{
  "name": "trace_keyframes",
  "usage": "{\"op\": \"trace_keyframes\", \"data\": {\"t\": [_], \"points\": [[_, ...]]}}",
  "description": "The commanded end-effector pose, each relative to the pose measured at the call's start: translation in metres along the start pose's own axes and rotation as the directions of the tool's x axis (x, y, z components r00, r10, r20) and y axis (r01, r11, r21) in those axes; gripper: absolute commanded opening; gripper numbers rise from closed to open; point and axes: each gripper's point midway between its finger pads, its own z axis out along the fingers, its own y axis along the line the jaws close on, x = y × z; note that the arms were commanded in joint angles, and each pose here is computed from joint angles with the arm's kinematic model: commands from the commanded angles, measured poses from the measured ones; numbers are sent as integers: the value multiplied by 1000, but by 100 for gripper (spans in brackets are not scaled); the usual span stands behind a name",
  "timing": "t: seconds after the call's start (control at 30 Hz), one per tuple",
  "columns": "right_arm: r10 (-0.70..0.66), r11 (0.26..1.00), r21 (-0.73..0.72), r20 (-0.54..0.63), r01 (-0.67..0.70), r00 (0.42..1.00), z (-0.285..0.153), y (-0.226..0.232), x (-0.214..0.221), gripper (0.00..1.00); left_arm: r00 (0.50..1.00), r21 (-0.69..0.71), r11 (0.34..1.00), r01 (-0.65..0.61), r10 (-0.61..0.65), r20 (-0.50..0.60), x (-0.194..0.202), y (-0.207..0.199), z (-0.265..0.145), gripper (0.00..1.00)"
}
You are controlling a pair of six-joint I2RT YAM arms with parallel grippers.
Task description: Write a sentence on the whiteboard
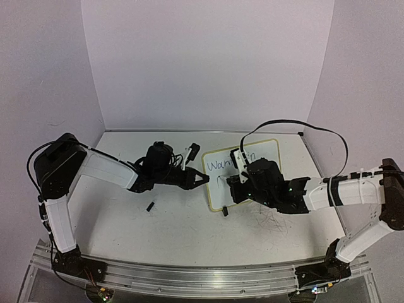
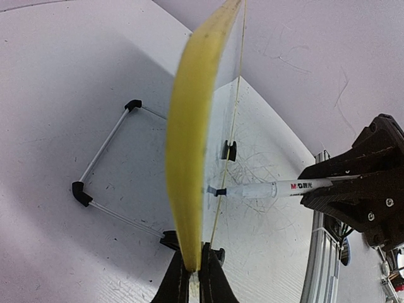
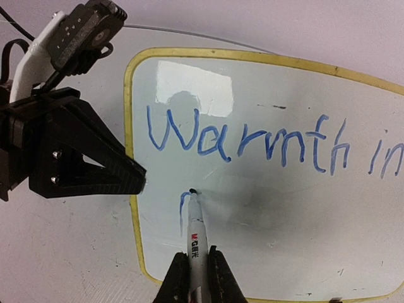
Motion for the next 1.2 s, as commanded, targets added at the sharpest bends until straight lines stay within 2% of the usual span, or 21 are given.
{"op": "trace_keyframes", "data": {"t": [0.0, 1.17], "points": [[-4, 1000, -21, 4, 5, 1000, 4, 4, -5, 0, 997, 9, 1000, -4, 5, -71, 21, -3, 12, 0], [-10, 1000, -2, -131, 10, 991, 2, -8, 54, 0, 997, 0, 1000, -8, 8, -75, 24, -2, 11, 0]]}}
